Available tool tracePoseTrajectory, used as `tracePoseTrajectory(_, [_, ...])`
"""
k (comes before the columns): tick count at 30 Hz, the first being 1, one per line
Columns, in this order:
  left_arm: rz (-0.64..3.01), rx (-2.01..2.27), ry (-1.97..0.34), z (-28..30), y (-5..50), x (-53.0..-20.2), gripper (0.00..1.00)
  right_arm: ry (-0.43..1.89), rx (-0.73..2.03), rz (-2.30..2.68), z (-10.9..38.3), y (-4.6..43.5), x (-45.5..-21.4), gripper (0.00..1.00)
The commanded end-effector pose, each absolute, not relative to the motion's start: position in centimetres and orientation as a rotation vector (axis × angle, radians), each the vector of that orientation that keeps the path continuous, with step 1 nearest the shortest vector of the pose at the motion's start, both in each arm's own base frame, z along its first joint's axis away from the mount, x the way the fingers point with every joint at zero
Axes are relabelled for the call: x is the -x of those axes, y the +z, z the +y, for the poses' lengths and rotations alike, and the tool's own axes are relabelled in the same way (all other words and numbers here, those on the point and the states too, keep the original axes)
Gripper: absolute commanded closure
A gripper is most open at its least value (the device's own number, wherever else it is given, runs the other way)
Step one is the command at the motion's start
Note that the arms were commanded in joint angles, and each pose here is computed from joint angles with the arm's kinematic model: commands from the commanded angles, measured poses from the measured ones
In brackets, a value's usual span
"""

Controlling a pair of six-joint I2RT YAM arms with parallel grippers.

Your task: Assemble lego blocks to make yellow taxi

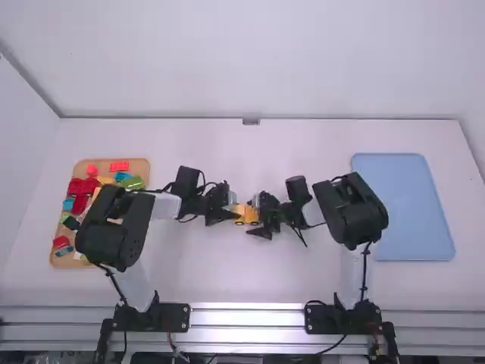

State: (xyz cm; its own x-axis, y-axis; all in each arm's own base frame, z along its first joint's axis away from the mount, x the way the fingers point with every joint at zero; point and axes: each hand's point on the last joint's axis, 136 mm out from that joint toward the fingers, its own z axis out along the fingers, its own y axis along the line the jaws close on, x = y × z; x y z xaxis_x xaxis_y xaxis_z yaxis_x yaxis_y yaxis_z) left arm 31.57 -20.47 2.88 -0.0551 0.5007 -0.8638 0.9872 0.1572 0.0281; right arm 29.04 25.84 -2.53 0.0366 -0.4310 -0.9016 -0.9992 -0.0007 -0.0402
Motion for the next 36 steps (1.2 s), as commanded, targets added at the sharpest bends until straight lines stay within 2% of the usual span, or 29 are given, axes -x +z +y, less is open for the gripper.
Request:
tracePoseTrajectory(1, [1.684, -1.407, -0.837, -20.6, 3.5, -31.3, 0.98, 0.905, 1.540, 1.516, 25.7, -3.0, -29.5, 0.01])
tracePoseTrajectory(5, [1.653, -1.462, -0.826, -20.8, 3.2, -30.7, 0.98, 0.898, 1.533, 1.518, 25.4, -2.9, -29.8, 0.01])
tracePoseTrajectory(10, [1.645, -1.478, -0.818, -20.8, 3.1, -30.5, 0.98, 0.883, 1.546, 1.488, 25.5, -2.8, -29.8, 0.11])
tracePoseTrajectory(14, [1.624, -1.475, -0.751, -20.5, 3.0, -31.8, 0.98, 0.863, 1.560, 1.464, 25.4, -2.8, -30.0, 0.18])
tracePoseTrajectory(19, [1.623, -1.464, -0.838, -21.0, 3.2, -31.2, 0.98, 0.877, 1.560, 1.486, 25.3, -2.9, -30.1, 0.33])
tracePoseTrajectory(21, [1.592, -1.507, -0.841, -20.9, 2.9, -30.5, 0.98, 0.877, 1.560, 1.485, 25.4, -2.8, -30.2, 0.46])
tracePoseTrajectory(24, [1.602, -1.510, -0.831, -20.8, 2.7, -30.5, 0.98, 0.880, 1.567, 1.480, 25.6, -2.8, -30.0, 0.52])
tracePoseTrajectory(32, [1.599, -1.515, -0.831, -20.8, 2.6, -30.5, 0.98, 0.897, 1.574, 1.500, 25.4, -3.2, -29.4, 0.52])
tracePoseTrajectory(36, [1.608, -1.514, -0.844, -20.8, 2.6, -30.2, 0.98, 0.950, 1.597, 1.468, 25.4, -3.2, -28.2, 0.53])
